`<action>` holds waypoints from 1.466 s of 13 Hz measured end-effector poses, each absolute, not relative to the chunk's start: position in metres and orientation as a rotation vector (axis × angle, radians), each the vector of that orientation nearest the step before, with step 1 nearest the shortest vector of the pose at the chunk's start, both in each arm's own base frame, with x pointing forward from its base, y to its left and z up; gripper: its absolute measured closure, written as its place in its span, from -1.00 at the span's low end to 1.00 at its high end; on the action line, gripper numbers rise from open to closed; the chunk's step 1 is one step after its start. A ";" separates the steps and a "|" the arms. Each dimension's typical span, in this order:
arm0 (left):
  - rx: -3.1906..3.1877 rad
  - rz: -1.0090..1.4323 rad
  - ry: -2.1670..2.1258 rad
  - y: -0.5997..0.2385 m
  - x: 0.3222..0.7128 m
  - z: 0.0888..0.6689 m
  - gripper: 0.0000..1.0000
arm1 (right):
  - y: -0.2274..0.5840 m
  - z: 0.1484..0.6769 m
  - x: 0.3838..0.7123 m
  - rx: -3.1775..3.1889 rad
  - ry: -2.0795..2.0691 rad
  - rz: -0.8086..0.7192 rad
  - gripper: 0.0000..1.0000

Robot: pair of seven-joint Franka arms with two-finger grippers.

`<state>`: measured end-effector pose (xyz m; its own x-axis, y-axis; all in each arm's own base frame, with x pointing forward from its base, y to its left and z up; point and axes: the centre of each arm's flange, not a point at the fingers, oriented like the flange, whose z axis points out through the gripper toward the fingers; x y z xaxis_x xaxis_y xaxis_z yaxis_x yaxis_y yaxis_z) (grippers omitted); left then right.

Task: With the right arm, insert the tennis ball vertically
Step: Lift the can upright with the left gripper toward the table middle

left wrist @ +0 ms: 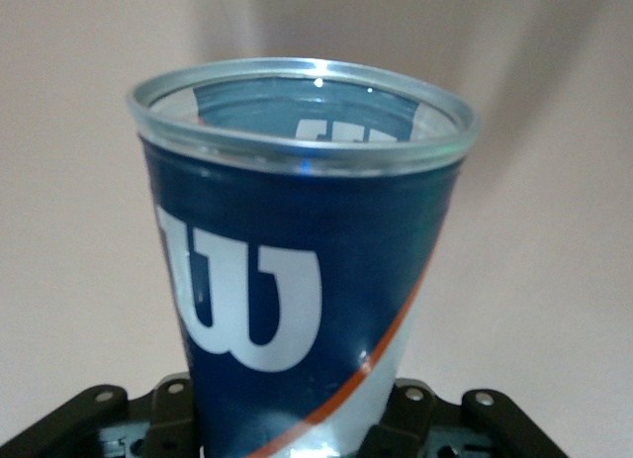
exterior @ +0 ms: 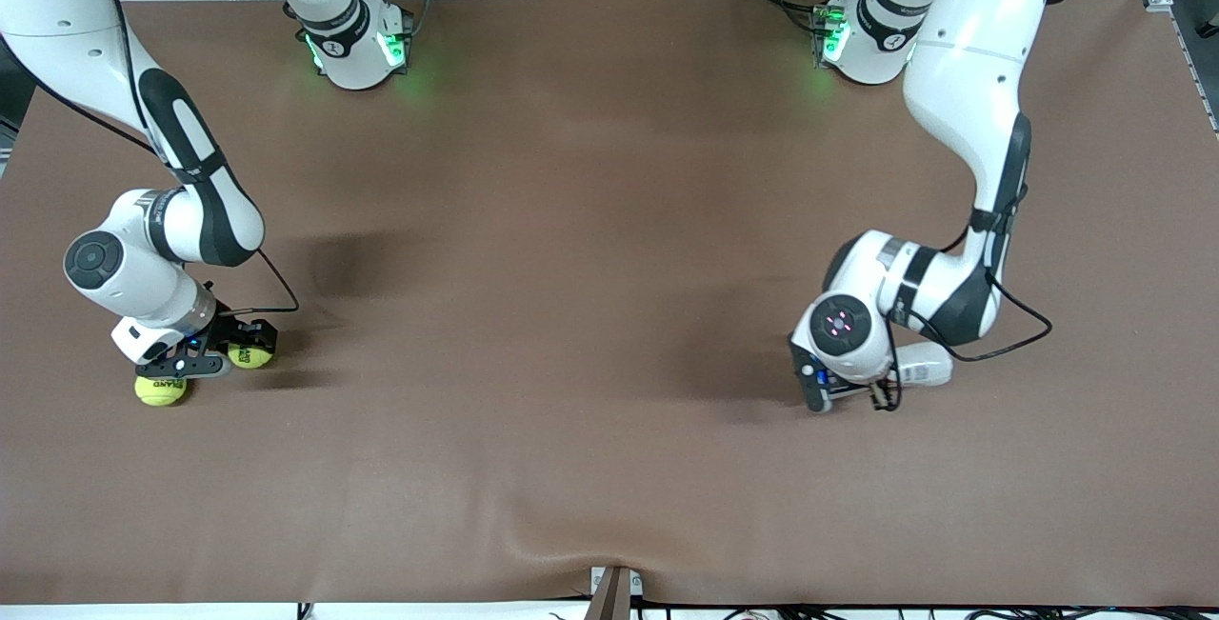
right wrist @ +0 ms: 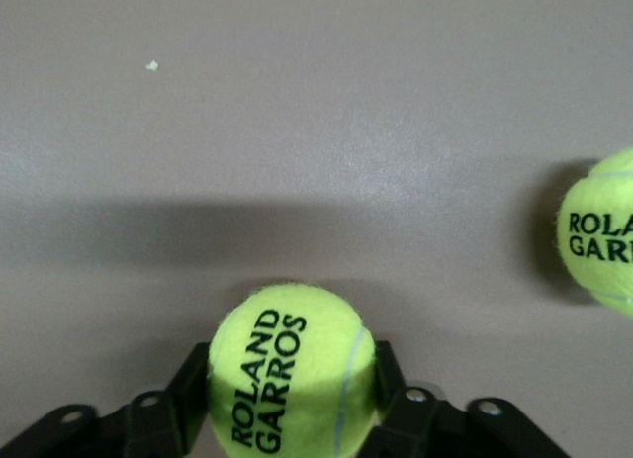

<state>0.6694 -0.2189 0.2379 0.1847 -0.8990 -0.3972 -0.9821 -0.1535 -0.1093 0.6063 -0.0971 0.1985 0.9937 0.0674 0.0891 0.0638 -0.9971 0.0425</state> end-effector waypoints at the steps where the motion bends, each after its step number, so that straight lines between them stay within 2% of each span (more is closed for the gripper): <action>1: -2.155 0.279 1.797 -0.236 0.669 0.258 0.00 | -0.095 0.199 0.607 3.099 0.105 0.141 -0.34; 5: -2.423 0.049 1.832 -0.278 0.666 0.315 0.00 | -0.083 0.231 0.609 3.115 0.101 0.138 -0.34; 9: -2.720 -0.312 1.811 -0.319 0.666 0.351 0.00 | -0.051 0.327 0.603 3.138 0.108 0.110 -0.34; 11: -2.795 -0.534 1.770 -0.351 0.662 0.362 0.00 | -0.042 0.377 0.597 3.134 0.106 0.049 -0.34; 15: -2.903 -0.986 1.573 -0.456 0.623 0.330 0.01 | -0.041 0.474 0.594 3.131 0.054 -0.120 -0.34; 19: -3.006 -1.295 1.366 -0.533 0.566 0.290 0.00 | -0.034 0.561 0.581 3.124 0.037 -0.191 -0.34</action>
